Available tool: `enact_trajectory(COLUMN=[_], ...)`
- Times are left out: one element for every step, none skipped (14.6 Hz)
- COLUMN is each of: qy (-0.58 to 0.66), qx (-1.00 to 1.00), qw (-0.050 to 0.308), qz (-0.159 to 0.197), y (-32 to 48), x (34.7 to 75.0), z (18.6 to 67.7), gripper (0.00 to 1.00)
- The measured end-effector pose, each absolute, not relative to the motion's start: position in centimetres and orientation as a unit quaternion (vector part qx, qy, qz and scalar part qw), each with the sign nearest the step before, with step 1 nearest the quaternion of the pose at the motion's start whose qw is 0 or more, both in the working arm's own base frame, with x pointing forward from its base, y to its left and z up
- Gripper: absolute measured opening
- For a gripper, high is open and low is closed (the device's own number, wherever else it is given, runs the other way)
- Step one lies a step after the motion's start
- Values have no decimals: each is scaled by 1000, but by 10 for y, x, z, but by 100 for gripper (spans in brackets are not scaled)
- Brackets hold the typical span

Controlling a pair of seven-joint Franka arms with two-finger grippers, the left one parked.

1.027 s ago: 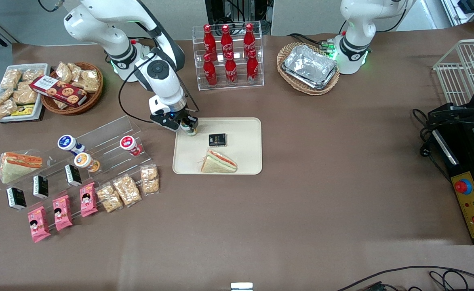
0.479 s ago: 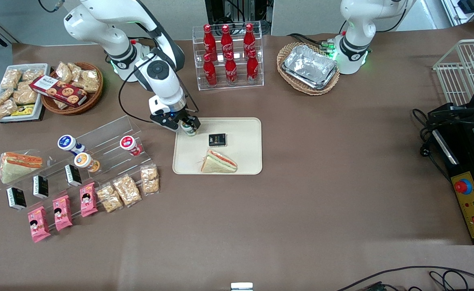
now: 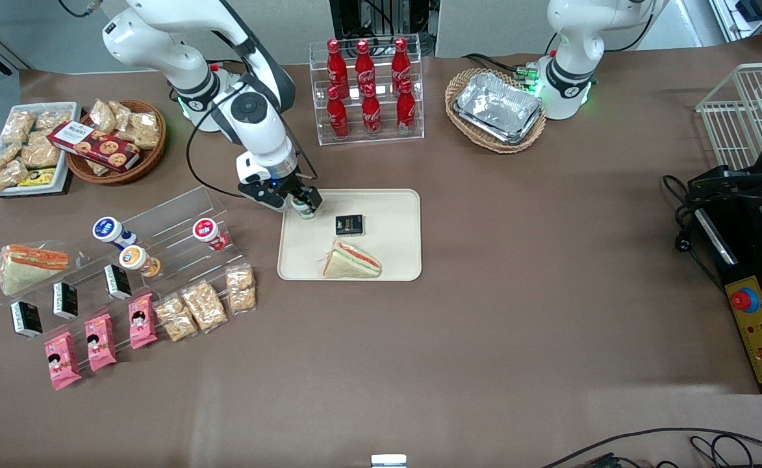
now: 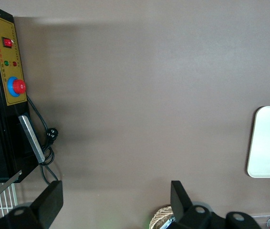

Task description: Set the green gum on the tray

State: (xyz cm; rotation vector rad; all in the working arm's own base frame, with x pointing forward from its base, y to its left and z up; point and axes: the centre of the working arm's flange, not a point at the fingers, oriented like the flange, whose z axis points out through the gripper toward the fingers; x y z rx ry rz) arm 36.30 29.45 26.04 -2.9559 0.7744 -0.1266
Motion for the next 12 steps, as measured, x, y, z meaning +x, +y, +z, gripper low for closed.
enact_trajectory(qy=[249, 242, 233, 223, 215, 207, 201, 198, 196, 191, 189, 184], qx=[-967, -969, -972, -974, -976, -978, -979, -980, -981, -981, -981, -982], qw=[36, 29, 23, 19, 15, 13, 13, 14, 15, 19, 26, 34], qz=[-38, -34, -30, -26, -21, -16, -13, -10, -2, 10, 22, 30], y=[294, 293, 289, 283, 275, 267, 260, 252, 245, 239, 233, 225], x=[366, 370, 376, 383, 389, 394, 398, 401, 404, 406, 408, 411], z=[274, 291, 313, 336, 361, 387, 415, 445, 475, 508, 540, 570], gripper=[100, 100, 100, 100, 100, 100, 100, 100, 100, 100, 100, 100])
